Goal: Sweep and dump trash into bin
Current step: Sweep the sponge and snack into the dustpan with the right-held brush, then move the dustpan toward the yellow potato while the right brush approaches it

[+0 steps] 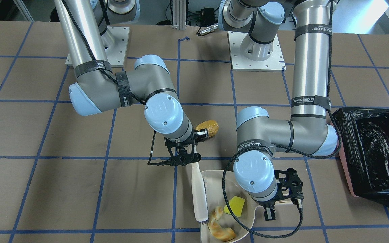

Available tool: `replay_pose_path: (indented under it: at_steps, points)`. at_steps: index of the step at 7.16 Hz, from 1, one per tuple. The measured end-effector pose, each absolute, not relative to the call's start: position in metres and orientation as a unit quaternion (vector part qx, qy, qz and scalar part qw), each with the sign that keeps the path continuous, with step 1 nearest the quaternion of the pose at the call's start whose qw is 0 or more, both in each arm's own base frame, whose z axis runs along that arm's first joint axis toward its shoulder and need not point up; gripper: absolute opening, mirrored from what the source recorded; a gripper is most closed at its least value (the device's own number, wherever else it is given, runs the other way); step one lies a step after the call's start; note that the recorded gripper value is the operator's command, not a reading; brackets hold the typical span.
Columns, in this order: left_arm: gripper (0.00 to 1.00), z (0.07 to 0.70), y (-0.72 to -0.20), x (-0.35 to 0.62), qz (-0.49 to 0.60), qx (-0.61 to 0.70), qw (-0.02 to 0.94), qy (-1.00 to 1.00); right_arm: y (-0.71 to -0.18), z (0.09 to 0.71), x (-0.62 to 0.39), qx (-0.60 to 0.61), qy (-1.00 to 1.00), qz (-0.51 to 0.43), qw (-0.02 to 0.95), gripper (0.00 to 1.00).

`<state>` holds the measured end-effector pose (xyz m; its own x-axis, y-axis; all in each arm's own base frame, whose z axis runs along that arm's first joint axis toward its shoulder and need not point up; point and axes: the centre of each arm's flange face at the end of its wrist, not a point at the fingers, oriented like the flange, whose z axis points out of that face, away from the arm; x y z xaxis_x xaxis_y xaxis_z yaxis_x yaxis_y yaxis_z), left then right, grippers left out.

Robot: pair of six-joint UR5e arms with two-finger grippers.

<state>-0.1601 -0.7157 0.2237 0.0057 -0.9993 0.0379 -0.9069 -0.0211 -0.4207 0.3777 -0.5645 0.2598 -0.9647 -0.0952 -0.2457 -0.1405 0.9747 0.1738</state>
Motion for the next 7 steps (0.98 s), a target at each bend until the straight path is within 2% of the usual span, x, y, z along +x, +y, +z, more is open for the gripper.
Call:
replay_pose_path:
  at_steps: [4, 7]
  points:
    - [0.0, 0.253, -0.709, -0.156, -0.134, -0.684, 0.103, 0.71, -0.507, 0.33, 0.333, -0.019, 0.991, 0.13, 0.023, 0.0]
    - [0.0, 0.292, -0.683, -0.085, -0.093, -0.649, 0.103, 0.748, -0.427, 0.34, 0.3, 0.066, 0.985, 0.16, -0.014, 0.0]
